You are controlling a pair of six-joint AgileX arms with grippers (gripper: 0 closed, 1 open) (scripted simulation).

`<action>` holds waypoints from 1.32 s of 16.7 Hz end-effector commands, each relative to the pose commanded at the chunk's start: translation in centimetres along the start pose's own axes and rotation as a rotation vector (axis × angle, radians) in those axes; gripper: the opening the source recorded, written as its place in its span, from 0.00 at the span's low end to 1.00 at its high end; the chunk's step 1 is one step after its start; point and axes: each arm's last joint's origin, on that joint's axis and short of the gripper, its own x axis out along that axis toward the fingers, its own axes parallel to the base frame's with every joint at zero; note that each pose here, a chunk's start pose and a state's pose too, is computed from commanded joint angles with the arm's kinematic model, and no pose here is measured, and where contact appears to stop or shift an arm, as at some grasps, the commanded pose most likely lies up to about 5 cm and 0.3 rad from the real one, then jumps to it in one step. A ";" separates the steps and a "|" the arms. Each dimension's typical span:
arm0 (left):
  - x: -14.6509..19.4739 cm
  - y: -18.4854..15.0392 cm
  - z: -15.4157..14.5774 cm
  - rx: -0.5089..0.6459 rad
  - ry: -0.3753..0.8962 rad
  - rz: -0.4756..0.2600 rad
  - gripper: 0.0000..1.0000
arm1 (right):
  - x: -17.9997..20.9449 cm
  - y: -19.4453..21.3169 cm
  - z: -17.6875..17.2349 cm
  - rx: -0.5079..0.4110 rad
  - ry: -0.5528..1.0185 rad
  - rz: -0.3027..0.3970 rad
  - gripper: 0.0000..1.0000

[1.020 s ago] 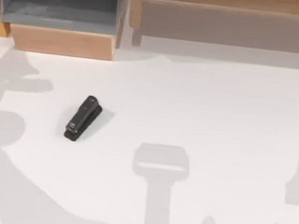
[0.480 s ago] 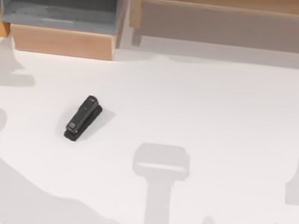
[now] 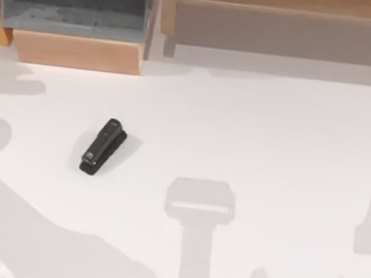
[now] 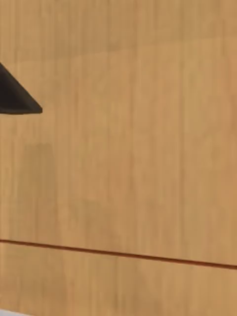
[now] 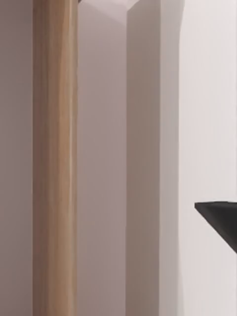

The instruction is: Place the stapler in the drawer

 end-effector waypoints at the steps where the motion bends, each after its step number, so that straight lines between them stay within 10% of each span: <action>1: 0.0 0.0 0.0 0.000 0.000 0.000 1.00 | 0.0 0.0 0.0 0.000 0.000 0.000 1.00; 3: 0.0 0.0 0.0 0.000 0.000 0.000 1.00 | 0.0 0.0 0.0 0.000 0.000 0.000 1.00; 16: 0.0 0.0 0.0 0.000 0.000 0.000 0.02 | 0.0 0.0 0.0 0.000 0.000 0.000 1.00; 22: 0.0 0.0 0.0 0.000 0.000 0.000 0.00 | 0.0 0.0 0.0 0.000 0.000 0.000 1.00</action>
